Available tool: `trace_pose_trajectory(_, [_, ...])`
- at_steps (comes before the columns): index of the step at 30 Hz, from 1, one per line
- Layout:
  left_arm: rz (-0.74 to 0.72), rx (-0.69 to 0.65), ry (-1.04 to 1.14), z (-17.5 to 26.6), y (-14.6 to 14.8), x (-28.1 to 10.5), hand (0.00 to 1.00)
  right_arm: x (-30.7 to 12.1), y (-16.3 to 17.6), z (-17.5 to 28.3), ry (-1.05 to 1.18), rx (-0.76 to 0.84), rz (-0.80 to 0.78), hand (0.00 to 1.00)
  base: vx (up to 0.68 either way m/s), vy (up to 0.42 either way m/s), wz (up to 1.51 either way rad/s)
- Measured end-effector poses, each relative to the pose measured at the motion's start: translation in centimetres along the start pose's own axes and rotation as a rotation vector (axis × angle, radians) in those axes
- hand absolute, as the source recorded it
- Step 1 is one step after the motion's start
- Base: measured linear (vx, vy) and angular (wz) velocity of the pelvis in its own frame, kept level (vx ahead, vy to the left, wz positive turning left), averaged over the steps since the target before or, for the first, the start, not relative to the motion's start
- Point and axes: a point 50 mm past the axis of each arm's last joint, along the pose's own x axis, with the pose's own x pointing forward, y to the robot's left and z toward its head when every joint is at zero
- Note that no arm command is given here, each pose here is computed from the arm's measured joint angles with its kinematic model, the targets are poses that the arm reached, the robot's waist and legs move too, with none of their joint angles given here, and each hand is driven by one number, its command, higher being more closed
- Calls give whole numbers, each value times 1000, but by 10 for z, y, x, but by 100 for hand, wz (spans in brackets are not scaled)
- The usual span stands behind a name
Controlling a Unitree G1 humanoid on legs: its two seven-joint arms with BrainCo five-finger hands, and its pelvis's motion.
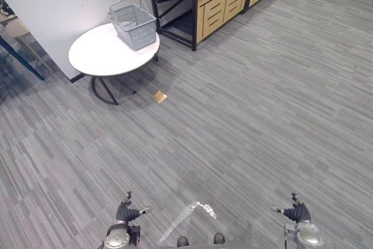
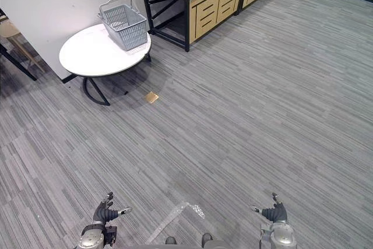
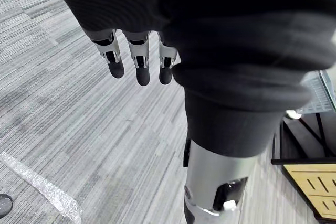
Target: Pick vegetable in the basket
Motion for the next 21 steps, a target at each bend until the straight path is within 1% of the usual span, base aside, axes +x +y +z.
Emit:
trace_pose_trajectory(7, [33, -32, 3, -2, 6, -2, 0, 0, 0, 0, 1, 3, -4, 0, -32, -14, 1])
trace_pose_trajectory(12, [31, -77, 32, -9, 2, -5, 0, -2, -1, -4, 13, 12, -11, 0, -58, -23, 12])
trace_pose_trajectory(17, [50, -151, 76, -20, 0, -12, 0, -2, 0, 14, -62, 53, -27, 0, 25, 1, 6])
trace_pose_trajectory(21, [80, -168, 69, -18, 4, -11, 0, -1, 7, 28, -114, 77, -17, 0, 80, 14, 11])
